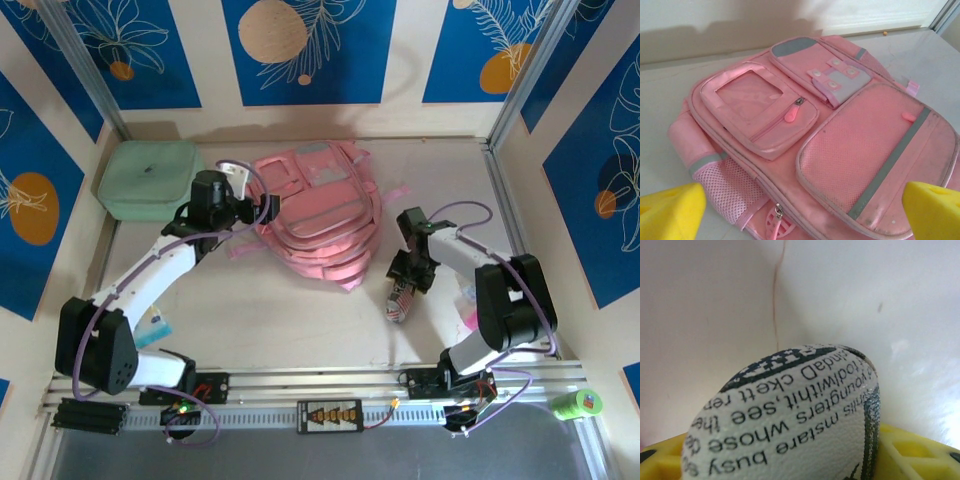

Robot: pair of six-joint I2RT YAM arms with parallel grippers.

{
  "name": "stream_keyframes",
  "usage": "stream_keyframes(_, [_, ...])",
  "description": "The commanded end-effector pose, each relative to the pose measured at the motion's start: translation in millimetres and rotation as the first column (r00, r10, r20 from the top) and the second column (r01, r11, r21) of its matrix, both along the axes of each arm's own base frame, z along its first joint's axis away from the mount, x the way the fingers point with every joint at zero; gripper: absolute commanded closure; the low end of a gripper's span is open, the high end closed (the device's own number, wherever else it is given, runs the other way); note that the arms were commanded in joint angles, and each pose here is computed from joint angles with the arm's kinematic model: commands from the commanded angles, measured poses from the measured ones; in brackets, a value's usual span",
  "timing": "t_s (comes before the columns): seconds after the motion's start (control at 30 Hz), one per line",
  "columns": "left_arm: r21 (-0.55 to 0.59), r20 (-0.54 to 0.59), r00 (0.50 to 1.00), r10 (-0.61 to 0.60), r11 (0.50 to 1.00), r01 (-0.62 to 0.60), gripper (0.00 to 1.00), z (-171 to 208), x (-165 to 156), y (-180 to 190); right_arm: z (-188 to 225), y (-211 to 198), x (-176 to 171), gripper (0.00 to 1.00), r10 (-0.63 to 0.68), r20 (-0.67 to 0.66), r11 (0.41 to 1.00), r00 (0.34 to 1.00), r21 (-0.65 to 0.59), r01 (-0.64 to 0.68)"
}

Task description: Pack the student bag

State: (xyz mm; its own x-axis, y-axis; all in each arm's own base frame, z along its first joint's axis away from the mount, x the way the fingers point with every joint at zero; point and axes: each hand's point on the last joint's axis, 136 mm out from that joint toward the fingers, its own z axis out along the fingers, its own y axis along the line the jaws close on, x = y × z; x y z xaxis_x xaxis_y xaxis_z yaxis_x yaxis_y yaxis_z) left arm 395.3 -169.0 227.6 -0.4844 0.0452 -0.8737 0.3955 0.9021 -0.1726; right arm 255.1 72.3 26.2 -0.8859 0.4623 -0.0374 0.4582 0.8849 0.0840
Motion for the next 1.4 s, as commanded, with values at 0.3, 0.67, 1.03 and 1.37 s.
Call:
stream_keyframes(0.3, [-0.051,-0.007,0.999,-0.044,0.998,0.044,0.00,15.5,0.8,-9.0,10.2,-7.8,19.4,0.09,-0.039,0.065,0.996,0.997,0.082,0.034])
stream_keyframes(0.67, [-0.107,-0.073,0.982,-0.177,0.980,0.169,0.00,6.4,-7.2,-34.4,0.1,6.3,-11.6,0.13,-0.052,-0.003,0.991,0.999,0.124,0.052])
stream_keyframes(1.03, [-0.100,-0.145,0.954,-0.262,0.963,0.249,0.00,-4.9,-7.5,-59.2,-11.0,-0.5,-8.4,0.23,-0.125,-0.024,0.989,0.992,0.078,0.126])
stream_keyframes(1.37, [-0.023,-0.216,0.907,-0.361,0.931,0.365,0.00,-23.2,-12.1,-92.3,-2.8,-7.0,8.0,0.48,-0.176,0.057,0.983,0.983,0.067,0.173])
